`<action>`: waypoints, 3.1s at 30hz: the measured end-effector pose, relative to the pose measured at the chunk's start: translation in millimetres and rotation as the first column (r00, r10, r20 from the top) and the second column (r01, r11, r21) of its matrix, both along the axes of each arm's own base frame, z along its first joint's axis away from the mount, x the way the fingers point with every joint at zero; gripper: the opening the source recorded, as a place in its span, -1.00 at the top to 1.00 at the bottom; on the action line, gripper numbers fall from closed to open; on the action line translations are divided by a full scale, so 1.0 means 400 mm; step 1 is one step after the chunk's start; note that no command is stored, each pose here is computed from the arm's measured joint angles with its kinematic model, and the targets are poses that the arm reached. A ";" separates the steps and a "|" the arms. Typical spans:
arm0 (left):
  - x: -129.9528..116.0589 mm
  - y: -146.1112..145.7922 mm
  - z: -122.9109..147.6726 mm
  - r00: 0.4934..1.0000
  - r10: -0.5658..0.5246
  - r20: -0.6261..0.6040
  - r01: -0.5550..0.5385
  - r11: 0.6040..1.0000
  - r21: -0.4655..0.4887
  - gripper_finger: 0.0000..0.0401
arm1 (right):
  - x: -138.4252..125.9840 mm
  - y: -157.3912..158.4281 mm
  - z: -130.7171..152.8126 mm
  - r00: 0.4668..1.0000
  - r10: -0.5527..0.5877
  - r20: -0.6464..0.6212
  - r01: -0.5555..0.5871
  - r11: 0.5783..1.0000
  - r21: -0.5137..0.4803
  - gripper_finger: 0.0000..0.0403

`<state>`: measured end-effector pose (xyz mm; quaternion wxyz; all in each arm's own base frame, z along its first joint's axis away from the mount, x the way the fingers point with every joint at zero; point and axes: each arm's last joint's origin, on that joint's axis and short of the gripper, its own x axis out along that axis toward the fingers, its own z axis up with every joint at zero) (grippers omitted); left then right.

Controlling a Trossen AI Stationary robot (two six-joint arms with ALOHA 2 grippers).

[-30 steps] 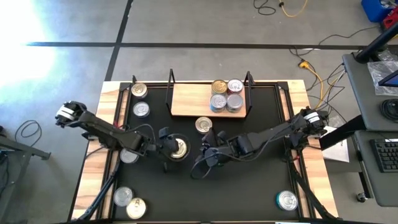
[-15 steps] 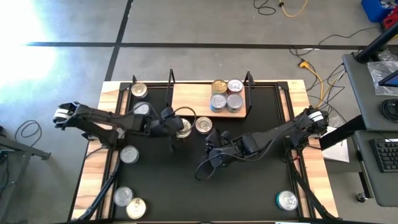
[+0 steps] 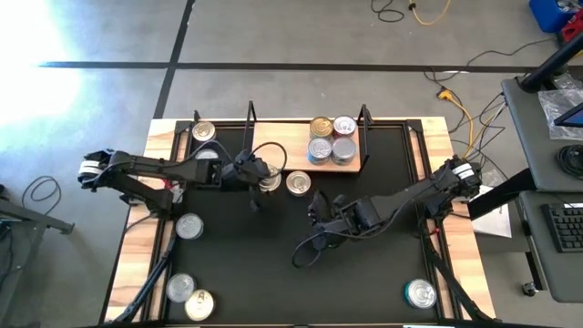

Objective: Stack canned seafood by type on shelf
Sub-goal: Put the blue-pink tuna can on the shelf

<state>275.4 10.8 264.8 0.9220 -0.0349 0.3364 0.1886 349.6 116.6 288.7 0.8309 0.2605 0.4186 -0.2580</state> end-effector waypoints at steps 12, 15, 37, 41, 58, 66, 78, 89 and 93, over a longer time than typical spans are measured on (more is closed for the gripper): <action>0.007 0.110 0.079 0.995 0.040 0.087 -0.031 0.994 -0.108 -0.82 | -0.038 0.035 -0.007 0.995 0.019 -0.098 -0.016 0.999 0.038 0.95; 0.003 0.137 0.093 0.993 0.071 0.097 -0.061 0.992 -0.107 -0.82 | -0.044 0.050 -0.007 0.995 0.020 -0.094 -0.016 0.999 0.047 0.95; 0.095 0.275 0.105 0.995 0.080 -0.055 -0.085 0.991 -0.106 -0.82 | -0.098 0.101 0.011 0.991 0.040 -0.124 -0.030 0.996 0.087 0.95; 0.096 0.288 0.085 0.993 0.092 -0.076 -0.101 0.988 -0.114 -0.82 | -0.127 0.120 0.024 0.989 0.055 -0.134 -0.043 0.995 0.091 0.95; 0.219 0.361 -0.056 0.956 0.193 -0.220 -0.216 0.972 -0.089 -0.82 | -0.174 0.089 0.094 0.995 0.065 -0.079 -0.057 0.993 0.104 0.95; 0.244 0.373 -0.076 0.945 0.242 -0.221 -0.270 0.957 -0.108 -0.82 | -0.174 0.089 0.093 0.991 0.102 -0.087 -0.095 0.992 0.083 0.95; 0.243 0.366 -0.095 0.955 0.100 -0.278 -0.132 0.986 -0.099 -0.82 | -0.181 0.089 0.091 0.985 0.118 -0.126 -0.105 0.989 0.107 0.95; 0.265 0.364 -0.187 0.923 0.035 -0.383 -0.077 0.993 -0.094 -0.95 | -0.208 0.123 0.089 0.990 0.028 -0.140 -0.003 0.984 0.178 0.95; 0.271 0.346 -0.194 0.909 0.060 -0.412 -0.086 0.995 -0.045 -0.96 | -0.223 0.109 0.086 0.980 -0.040 -0.197 0.072 0.985 0.155 0.94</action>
